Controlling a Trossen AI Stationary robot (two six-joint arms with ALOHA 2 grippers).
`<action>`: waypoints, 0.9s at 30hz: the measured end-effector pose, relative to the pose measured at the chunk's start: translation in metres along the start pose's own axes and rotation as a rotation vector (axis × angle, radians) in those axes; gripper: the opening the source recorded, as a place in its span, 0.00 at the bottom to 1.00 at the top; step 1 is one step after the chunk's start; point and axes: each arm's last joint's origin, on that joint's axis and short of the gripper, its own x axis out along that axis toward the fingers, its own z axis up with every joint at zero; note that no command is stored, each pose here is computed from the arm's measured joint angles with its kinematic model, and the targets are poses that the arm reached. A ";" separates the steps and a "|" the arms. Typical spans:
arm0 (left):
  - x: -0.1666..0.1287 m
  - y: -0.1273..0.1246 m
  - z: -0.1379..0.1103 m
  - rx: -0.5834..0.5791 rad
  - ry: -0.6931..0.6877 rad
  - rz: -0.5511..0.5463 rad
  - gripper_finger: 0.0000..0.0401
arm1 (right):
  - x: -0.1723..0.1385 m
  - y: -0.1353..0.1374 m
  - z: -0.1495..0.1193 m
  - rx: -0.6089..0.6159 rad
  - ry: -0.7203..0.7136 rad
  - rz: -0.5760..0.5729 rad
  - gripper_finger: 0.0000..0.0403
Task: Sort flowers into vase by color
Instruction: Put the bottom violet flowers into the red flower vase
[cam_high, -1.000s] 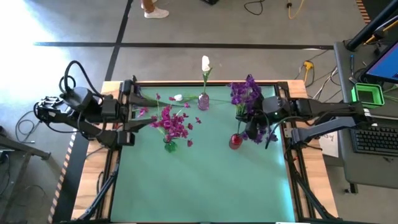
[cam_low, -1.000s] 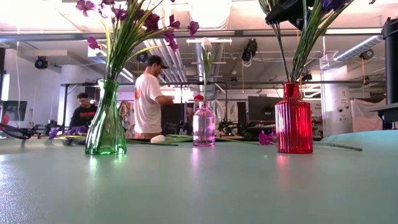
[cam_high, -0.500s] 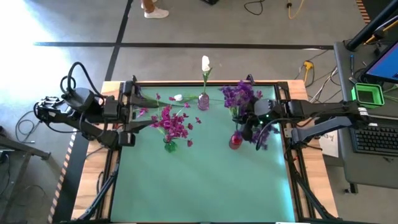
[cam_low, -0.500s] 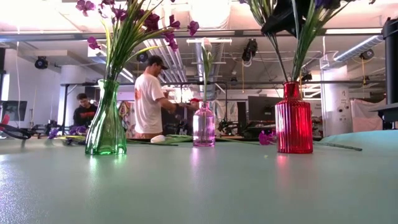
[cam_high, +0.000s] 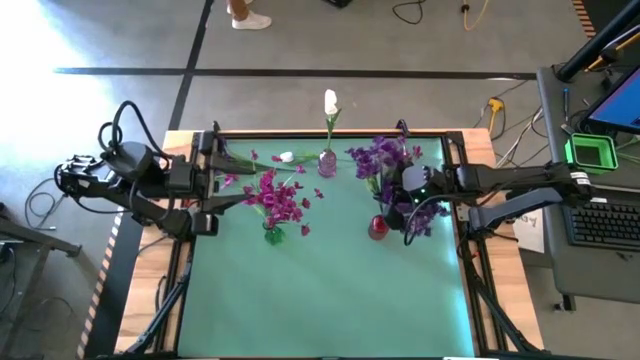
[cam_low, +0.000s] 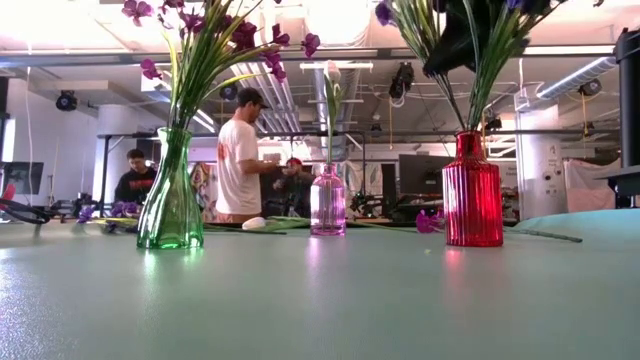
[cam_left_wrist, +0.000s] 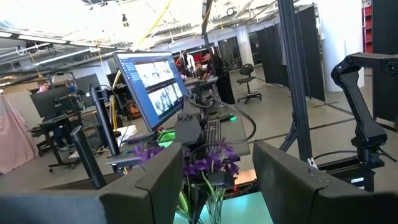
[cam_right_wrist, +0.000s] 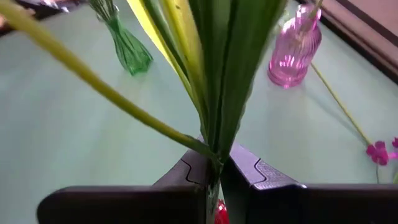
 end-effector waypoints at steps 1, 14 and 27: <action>0.000 0.000 0.000 0.001 0.000 0.000 0.45 | 0.002 0.000 -0.001 -0.001 0.009 -0.004 0.04; 0.001 0.000 0.000 0.011 0.002 -0.001 0.45 | 0.005 0.000 -0.002 0.013 -0.017 0.003 0.23; 0.001 0.000 0.000 0.011 0.001 0.000 0.45 | 0.002 0.000 -0.001 0.015 -0.025 0.005 0.47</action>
